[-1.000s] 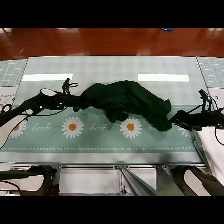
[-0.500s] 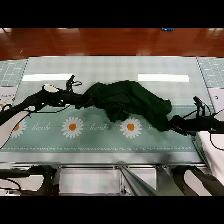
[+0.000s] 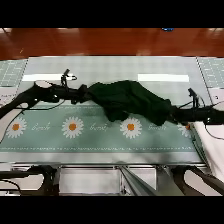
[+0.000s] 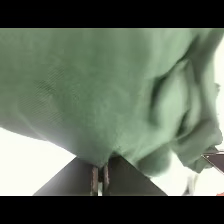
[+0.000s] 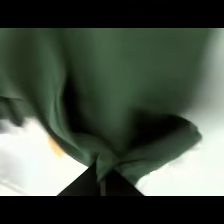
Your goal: Fold the shirts.
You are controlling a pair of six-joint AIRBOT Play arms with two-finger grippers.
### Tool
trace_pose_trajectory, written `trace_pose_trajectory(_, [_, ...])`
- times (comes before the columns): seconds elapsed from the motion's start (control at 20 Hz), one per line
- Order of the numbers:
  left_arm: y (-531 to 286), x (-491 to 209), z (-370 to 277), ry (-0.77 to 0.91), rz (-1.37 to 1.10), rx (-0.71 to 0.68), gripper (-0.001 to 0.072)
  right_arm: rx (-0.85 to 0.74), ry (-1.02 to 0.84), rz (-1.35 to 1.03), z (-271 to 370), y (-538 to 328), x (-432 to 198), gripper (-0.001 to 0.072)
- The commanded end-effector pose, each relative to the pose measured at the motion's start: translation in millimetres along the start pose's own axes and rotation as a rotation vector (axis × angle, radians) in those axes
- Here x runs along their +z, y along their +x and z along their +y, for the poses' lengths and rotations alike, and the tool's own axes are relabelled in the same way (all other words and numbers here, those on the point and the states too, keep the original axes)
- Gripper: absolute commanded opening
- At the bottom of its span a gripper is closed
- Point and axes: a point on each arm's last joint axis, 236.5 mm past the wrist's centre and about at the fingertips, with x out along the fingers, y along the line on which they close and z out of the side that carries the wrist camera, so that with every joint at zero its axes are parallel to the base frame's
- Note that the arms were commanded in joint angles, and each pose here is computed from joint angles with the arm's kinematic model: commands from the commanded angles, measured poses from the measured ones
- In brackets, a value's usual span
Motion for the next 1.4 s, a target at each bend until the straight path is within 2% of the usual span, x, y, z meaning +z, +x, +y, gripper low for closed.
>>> trace_pose_trajectory(0.0, [-70.1, 49.3, -43.6, 0.086, -0.148, -0.072, 0.0016, 0.035, -0.187, -0.146, 66.3, -64.2, 59.2, 0.0025])
trace_pose_trajectory(0.1, [-138.3, 85.8, -86.4, 0.193, -0.315, -0.104, 0.0016, 0.041, -0.313, -0.304, 128.3, -131.2, 99.7, 0.0025])
trace_pose_trajectory(0.25, [-244.0, 101.2, -163.4, 0.383, -0.526, -0.139, 0.0016, 0.058, -0.537, -0.535, 224.1, -233.4, 109.6, 0.0025])
trace_pose_trajectory(0.4, [-323.5, 79.2, -226.1, 0.545, -0.695, -0.141, 0.0016, 0.023, -0.694, -0.748, 281.4, -308.3, 83.9, 0.0025])
trace_pose_trajectory(0.55, [-373.1, 41.5, -256.6, 0.655, -0.824, -0.092, 0.0016, -0.021, -0.749, -0.872, 299.3, -343.6, 50.4, 0.0025])
trace_pose_trajectory(0.75, [-396.1, -12.0, -255.5, 0.747, -0.844, 0.058, 0.0016, -0.013, -0.792, -0.945, 317.6, -365.2, 2.9, 0.0025])
trace_pose_trajectory(0.9, [-400.6, -41.5, -244.1, 0.757, -0.841, 0.191, 0.0016, -0.038, -0.837, -1.050, 328.0, -387.9, -24.8, 0.0025])
trace_pose_trajectory(1.1, [-374.0, -80.3, -222.7, 0.821, -0.697, 0.302, 0.0016, -0.088, -0.854, -1.099, 325.5, -398.8, -47.2, 0.0025])
trace_pose_trajectory(1.25, [-336.4, -96.3, -179.4, 0.780, -0.520, 0.347, 0.0017, -0.161, -0.775, -1.030, 294.7, -382.7, -31.9, 0.0025])
trace_pose_trajectory(1.35, [-304.5, -91.6, -118.5, 0.668, -0.385, 0.418, 0.0016, -0.184, -0.676, -0.926, 258.9, -349.7, -8.4, 0.0025])
